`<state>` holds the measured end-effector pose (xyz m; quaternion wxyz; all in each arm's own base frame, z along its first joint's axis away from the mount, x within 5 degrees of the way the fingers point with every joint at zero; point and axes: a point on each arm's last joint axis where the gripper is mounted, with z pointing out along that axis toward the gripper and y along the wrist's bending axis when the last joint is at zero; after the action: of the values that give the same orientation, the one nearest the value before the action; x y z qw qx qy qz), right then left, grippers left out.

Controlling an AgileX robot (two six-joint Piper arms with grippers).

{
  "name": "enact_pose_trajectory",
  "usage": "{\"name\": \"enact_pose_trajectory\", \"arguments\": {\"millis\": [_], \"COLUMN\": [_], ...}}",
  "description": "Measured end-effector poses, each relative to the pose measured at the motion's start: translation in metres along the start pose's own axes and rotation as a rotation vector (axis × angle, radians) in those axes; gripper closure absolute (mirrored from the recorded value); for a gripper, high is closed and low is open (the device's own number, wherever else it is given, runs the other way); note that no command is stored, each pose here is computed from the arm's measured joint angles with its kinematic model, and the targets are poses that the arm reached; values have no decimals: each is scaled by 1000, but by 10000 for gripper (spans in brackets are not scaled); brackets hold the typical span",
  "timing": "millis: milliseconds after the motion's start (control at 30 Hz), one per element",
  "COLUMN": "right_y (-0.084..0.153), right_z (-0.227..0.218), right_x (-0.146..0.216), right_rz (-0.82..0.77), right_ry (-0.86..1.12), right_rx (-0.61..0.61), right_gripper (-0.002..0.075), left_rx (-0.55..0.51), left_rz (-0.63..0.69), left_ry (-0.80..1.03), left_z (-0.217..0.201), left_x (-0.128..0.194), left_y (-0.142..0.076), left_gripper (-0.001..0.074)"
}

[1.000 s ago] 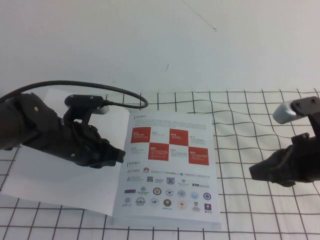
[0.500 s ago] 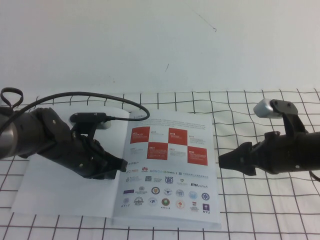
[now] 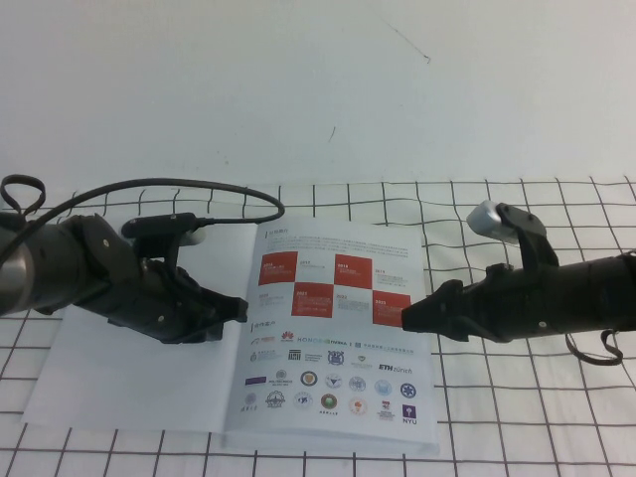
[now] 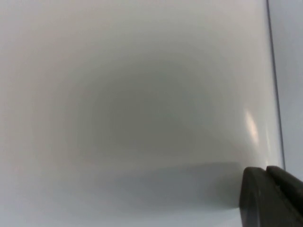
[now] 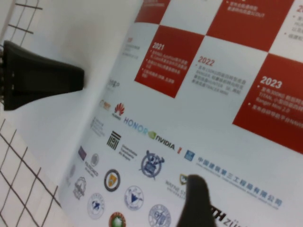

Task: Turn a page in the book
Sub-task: Open the closed book

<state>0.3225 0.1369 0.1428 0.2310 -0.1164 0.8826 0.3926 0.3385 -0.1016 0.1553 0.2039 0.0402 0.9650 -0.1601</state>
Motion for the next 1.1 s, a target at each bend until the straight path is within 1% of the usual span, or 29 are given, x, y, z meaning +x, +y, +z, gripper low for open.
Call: {"name": "enact_pose_trajectory", "arguments": {"millis": [300, 667, 1100], "right_y": [-15, -13, -11], "right_z": [14, 17, 30], "right_x": [9, 7, 15], "right_rz": [77, 91, 109], "right_ry": [21, 18, 43], "right_rx": [11, -21, -28], "right_gripper": [241, 241, 241], "left_rx": [-5, 11, 25], "left_rz": [-22, -54, -53], "left_ry": [50, 53, 54], "left_z": [13, 15, 15], "left_x": [5, 4, 4], "left_y": [4, 4, 4], "left_gripper": [737, 737, 737]}}
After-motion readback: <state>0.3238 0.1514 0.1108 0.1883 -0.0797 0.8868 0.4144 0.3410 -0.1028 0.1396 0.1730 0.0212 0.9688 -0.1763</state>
